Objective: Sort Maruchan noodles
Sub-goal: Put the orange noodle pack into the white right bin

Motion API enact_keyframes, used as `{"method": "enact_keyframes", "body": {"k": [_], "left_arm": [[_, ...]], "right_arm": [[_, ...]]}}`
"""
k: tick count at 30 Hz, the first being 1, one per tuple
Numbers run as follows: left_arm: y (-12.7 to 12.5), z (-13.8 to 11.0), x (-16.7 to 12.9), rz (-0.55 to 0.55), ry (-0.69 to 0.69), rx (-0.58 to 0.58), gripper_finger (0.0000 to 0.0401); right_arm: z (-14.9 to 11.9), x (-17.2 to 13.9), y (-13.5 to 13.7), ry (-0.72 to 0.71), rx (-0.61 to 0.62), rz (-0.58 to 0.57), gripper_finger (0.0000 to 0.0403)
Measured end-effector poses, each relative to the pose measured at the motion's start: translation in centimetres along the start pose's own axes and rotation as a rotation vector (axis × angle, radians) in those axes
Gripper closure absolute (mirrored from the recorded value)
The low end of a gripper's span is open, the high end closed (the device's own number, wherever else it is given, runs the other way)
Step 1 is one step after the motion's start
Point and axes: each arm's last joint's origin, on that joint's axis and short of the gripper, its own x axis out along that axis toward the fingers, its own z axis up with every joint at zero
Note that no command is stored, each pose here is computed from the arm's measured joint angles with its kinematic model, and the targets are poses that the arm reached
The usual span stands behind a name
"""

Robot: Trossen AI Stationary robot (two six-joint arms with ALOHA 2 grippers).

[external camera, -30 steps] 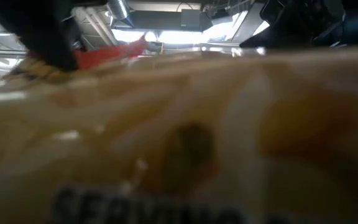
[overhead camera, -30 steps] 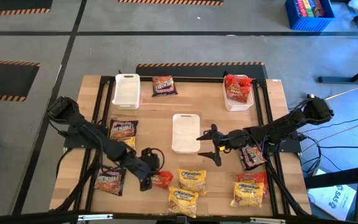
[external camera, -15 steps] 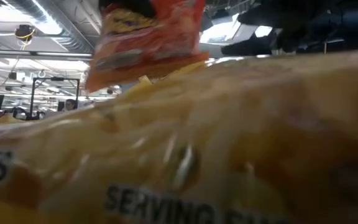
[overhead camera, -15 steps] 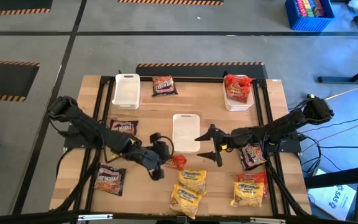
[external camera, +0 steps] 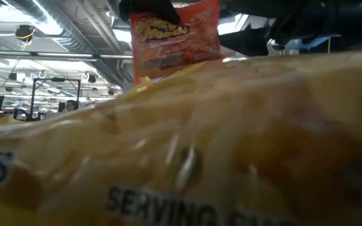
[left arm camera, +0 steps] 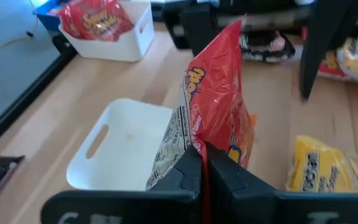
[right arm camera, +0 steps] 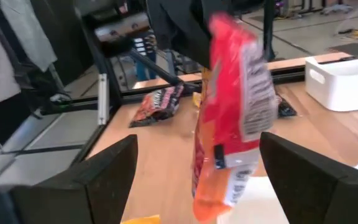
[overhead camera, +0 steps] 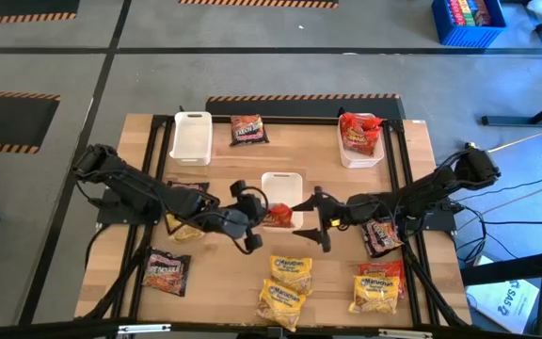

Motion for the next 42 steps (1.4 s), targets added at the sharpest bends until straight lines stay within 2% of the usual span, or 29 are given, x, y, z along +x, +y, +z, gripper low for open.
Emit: {"method": "enact_keyframes", "body": {"k": [7, 13, 19, 25, 29, 34, 37, 42], "left_arm": [[0.1, 0.4, 0.2, -0.009, -0.022, 0.001, 0.0401], [0.1, 0.4, 0.1, -0.013, -0.026, -0.001, 0.0401], [-0.1, 0.3, 0.0, -0.035, -0.017, 0.006, 0.0401], [-0.1, 0.2, 0.0, -0.031, -0.007, 0.014, 0.0401], [-0.1, 0.1, 0.0, -0.033, 0.001, 0.017, 0.0401], [-0.2, 0.0, 0.2, -0.040, 0.005, 0.015, 0.0401], [-0.3, -0.2, 0.6, -0.035, 0.013, 0.020, 0.0401], [-0.3, -0.3, 1.0, -0.016, 0.015, 0.033, 0.0401]], "right_arm": [[-0.3, 2.4, 0.0, 0.013, -0.040, -0.117, 0.0081], [-0.2, 3.1, -0.2, 0.016, -0.067, -0.231, 0.0081], [0.9, 2.6, 0.0, -0.008, -0.111, -0.224, 0.0081], [2.6, 1.3, 0.2, 0.025, -0.141, -0.208, 0.0082], [5.1, 1.2, 0.7, 0.101, -0.160, -0.197, 0.0082], [9.3, 2.4, 1.4, 0.341, -0.213, -0.210, 0.0082], [10.9, 3.4, 1.1, 0.464, -0.220, -0.206, 0.0081], [12.0, 5.6, 0.2, 0.551, -0.170, -0.116, 0.0082]]}}
